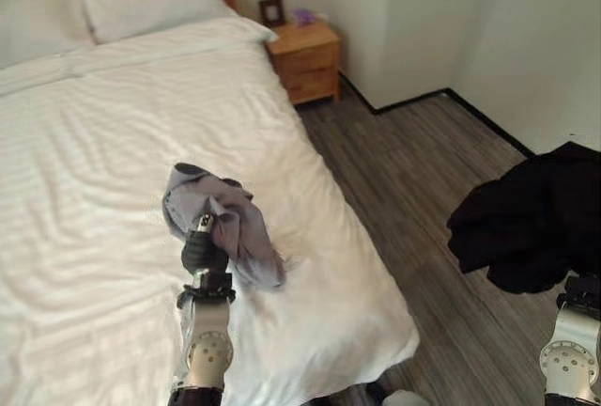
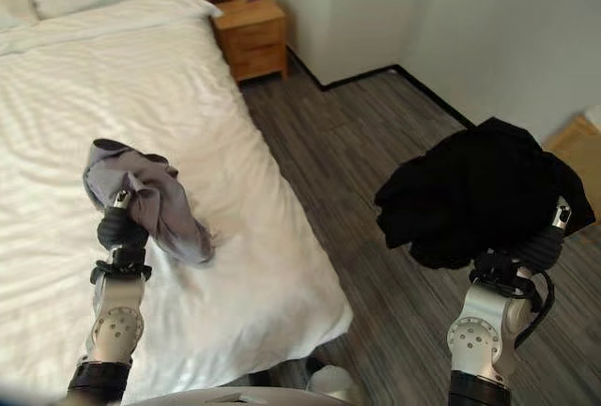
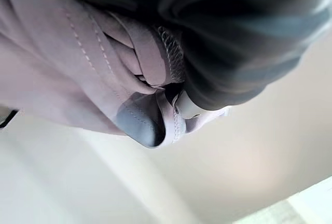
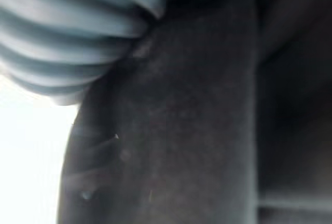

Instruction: Pick up bed clothes into laundry basket.

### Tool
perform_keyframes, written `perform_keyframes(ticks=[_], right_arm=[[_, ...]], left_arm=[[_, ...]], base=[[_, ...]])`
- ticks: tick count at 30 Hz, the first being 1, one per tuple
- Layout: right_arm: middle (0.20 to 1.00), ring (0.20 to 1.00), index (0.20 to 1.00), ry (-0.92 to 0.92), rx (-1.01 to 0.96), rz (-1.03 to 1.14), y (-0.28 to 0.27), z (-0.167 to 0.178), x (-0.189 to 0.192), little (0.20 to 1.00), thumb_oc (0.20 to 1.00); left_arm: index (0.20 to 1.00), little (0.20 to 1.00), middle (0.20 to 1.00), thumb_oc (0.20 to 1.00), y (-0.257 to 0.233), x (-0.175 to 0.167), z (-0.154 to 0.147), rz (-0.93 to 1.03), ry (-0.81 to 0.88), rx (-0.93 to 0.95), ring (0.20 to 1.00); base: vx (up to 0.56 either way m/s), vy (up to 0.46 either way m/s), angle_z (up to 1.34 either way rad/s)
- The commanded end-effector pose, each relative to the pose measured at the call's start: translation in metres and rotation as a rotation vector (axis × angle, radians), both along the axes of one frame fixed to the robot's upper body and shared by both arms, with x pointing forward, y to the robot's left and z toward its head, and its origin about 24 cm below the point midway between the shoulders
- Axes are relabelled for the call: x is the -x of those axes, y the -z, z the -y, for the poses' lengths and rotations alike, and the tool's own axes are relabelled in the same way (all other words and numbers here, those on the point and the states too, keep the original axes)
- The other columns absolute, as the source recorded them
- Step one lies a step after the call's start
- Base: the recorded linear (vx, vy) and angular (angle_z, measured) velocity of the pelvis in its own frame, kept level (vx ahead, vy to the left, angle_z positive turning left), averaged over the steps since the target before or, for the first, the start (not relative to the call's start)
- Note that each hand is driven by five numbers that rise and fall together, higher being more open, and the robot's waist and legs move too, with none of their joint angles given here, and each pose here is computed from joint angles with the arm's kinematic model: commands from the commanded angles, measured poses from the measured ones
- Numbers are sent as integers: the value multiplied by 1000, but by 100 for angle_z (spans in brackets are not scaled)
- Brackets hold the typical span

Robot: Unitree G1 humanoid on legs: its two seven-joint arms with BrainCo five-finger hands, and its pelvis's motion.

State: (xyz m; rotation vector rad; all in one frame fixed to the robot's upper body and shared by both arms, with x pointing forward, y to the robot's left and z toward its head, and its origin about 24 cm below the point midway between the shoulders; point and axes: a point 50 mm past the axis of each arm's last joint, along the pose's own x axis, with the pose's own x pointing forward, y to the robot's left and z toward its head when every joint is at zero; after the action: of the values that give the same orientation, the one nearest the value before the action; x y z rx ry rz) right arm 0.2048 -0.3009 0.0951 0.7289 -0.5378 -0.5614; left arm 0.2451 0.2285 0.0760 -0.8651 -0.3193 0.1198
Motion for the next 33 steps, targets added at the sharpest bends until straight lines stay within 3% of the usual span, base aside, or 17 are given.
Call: perform_keyframes(ticks=[1, 7, 24, 33], right_arm=[[200, 200, 200, 49, 205, 3, -24, 4, 6, 200, 200], [200, 200, 200, 50, 230, -29, -25, -3, -7, 200, 200], [200, 200, 200, -74, 371, 25, -53, -2, -25, 200, 200], [200, 200, 200, -138, 339, -27, -36, -9, -30, 200, 200]], left_arm=[[200, 200, 200, 200, -41, -7, -19, 130, -54, -222, 200], [200, 200, 200, 200, -37, -2, -16, 134, -26, -189, 200], [200, 200, 200, 200, -12, 14, -12, 48, -22, -163, 200], [200, 200, 200, 200, -10, 26, -22, 31, -70, -186, 200]], base=[[-117, 24, -239], [-95, -142, -167], [-72, -316, -27], [111, -83, -111]])
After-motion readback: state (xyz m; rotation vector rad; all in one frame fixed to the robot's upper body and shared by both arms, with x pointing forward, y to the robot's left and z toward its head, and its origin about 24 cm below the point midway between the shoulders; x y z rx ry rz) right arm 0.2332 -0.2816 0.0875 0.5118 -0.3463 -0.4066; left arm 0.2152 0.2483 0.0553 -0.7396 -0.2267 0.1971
